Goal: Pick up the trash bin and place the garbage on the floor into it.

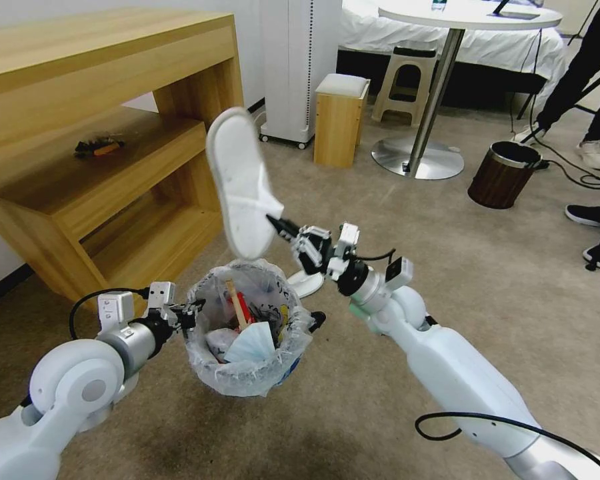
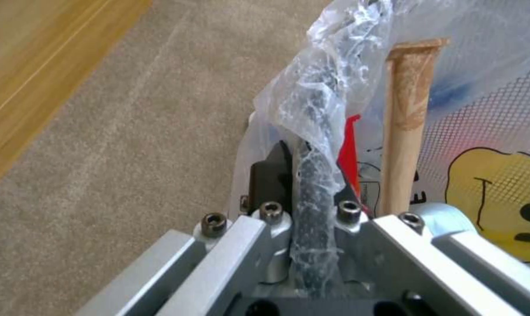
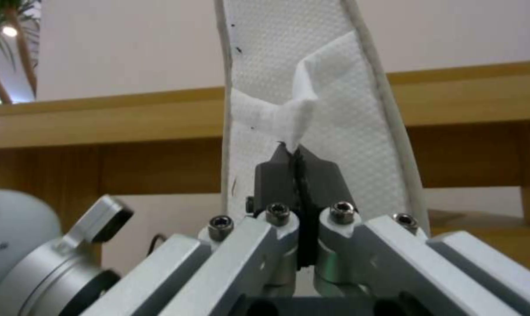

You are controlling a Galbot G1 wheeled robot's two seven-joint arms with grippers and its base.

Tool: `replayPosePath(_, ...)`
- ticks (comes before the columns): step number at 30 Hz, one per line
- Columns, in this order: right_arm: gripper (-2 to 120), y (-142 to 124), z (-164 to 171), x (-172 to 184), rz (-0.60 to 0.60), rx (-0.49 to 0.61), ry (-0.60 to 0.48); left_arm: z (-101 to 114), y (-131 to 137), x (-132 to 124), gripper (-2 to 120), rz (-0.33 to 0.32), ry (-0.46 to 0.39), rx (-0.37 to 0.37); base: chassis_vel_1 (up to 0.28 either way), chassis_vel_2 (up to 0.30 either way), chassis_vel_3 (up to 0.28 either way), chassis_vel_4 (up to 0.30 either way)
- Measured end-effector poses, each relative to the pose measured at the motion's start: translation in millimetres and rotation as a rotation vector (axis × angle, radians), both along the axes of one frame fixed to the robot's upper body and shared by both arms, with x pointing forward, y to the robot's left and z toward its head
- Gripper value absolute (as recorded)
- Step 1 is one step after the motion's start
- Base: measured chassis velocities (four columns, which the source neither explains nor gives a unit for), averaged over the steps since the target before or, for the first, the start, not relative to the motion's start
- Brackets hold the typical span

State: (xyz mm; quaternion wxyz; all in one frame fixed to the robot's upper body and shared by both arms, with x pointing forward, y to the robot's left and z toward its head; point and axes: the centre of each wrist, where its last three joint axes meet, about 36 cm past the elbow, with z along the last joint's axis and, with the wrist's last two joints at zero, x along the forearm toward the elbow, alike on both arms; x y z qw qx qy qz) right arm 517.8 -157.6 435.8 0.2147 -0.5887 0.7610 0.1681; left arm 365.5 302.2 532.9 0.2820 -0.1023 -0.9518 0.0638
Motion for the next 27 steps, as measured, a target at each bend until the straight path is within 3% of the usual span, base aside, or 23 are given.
replayPosePath(27,0,-1.6,-48.4,-14.5,0.012,-0.086,0.046,6.1,3.4,-2.2,0,0.005,-0.024,-0.001,0.0,0.0,0.0,0.0)
